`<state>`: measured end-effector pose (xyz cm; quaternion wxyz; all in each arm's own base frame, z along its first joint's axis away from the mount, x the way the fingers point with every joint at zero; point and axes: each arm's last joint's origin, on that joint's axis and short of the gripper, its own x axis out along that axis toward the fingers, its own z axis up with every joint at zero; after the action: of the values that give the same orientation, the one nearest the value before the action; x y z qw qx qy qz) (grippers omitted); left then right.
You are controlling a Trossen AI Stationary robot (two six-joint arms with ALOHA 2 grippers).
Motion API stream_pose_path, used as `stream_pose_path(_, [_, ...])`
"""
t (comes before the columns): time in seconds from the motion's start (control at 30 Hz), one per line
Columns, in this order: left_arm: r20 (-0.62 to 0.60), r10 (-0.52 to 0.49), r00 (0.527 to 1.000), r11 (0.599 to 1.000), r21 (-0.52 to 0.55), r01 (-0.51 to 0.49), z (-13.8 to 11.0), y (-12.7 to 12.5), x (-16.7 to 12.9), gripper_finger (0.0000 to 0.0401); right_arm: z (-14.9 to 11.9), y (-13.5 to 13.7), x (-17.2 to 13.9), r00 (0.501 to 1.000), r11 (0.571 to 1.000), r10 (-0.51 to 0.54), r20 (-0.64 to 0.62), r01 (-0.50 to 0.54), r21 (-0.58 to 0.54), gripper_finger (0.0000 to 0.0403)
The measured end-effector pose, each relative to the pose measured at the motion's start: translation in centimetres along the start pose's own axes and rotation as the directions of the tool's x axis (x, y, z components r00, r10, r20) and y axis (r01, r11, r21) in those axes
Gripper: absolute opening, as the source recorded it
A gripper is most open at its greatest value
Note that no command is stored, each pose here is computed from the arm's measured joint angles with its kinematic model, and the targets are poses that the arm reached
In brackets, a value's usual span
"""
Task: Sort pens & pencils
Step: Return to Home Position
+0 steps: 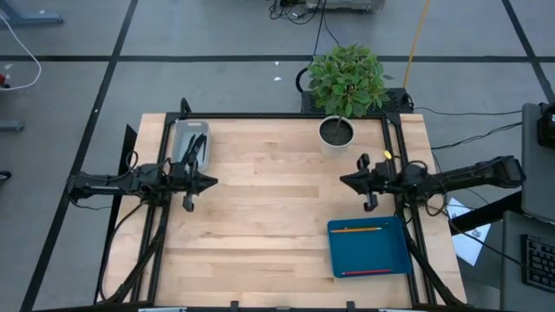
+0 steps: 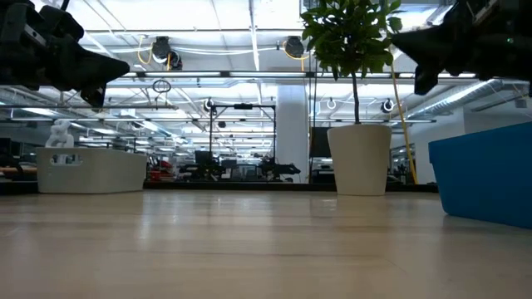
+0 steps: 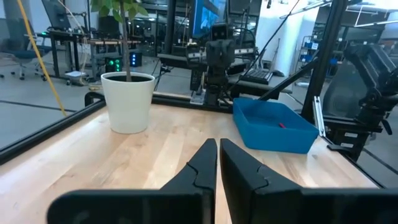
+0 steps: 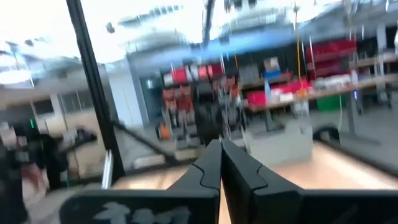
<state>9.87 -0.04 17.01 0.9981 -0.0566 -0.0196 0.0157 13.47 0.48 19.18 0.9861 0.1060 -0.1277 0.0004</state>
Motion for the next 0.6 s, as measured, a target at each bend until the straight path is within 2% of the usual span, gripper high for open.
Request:
stream_pose_path(0.1, [-0.001,0.001,1.0,1.0,-0.001,-0.001,0.0,0.0,0.0,0.0025,0.0,0.0,-0.3,1.0,1.0,0.001,-0.025,-0.001,-0.002,0.0])
stream_pose_path(0.27, [0.0,0.0,1.0,1.0,-0.001,0.0,0.0,0.0,0.0,0.0026,0.4,0.2,-1.0,0.997,0.997,0.077,-0.029,-0.077,0.0,0.0])
stream_pose_path(0.6, [0.0,0.0,1.0,1.0,-0.001,0.0,0.0,0.0,0.0,0.0026,-0.9,-0.2,-3.2,0.976,0.998,0.043,-0.211,-0.052,-0.035,0.0])
